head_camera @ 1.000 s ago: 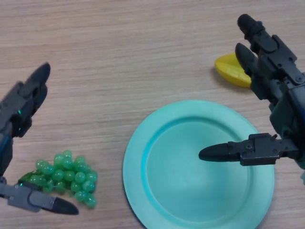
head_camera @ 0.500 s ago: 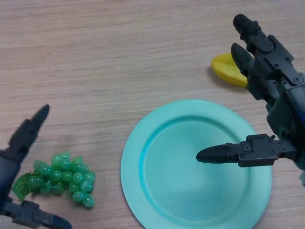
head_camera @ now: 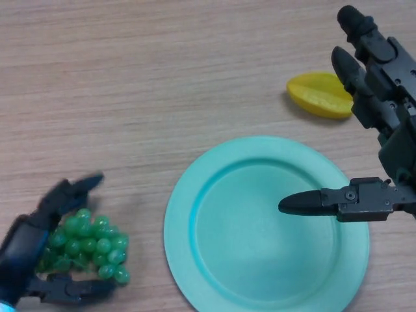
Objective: Pick up the green grapes and place it on the plate
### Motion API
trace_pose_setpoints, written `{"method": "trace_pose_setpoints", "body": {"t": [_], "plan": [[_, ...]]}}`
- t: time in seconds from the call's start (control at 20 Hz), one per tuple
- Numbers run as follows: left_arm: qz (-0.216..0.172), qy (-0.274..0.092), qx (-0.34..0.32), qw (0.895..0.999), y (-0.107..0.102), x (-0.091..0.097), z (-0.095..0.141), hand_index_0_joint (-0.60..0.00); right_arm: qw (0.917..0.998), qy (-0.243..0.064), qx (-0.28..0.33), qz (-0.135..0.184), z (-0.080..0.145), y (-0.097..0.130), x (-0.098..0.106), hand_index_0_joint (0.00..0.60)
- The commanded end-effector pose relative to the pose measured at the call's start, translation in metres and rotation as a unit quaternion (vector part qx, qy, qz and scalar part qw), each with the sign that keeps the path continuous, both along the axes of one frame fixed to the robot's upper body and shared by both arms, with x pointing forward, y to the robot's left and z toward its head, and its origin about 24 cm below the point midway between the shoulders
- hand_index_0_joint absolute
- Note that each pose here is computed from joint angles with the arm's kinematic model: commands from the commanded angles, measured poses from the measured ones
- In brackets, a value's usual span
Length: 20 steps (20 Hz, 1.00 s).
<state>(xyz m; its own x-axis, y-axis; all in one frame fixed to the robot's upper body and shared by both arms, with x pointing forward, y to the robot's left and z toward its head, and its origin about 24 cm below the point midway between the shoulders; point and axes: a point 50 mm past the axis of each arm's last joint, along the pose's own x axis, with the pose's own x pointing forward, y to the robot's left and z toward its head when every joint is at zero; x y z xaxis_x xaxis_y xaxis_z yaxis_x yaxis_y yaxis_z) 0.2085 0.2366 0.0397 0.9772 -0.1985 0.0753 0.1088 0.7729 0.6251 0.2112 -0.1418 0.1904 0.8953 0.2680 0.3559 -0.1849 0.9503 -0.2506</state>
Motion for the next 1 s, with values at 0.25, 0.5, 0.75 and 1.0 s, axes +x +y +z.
{"method": "trace_pose_setpoints", "body": {"t": [0.25, 0.5, 0.75, 1.0], "plan": [[-0.009, -0.016, 0.080, 0.997, 0.010, -0.005, -0.002, -0.600, 0.9950, -0.100, -0.003, 0.003, 0.027, -0.007, -0.017, 0.000], [0.033, -0.022, -0.090, 0.995, 0.013, -0.006, 0.029, -0.600, 0.9951, -0.099, 0.002, 0.006, 0.029, -0.006, -0.017, 0.000], [0.027, 0.008, -0.365, 0.930, 0.017, -0.008, 0.087, -0.600, 0.9942, -0.107, 0.007, 0.010, 0.033, -0.004, -0.021, 0.000], [-0.022, 0.031, -0.356, 0.934, -0.023, -0.006, 0.113, -0.600, 0.9930, -0.117, 0.011, 0.010, 0.037, -0.003, -0.023, 0.000]]}}
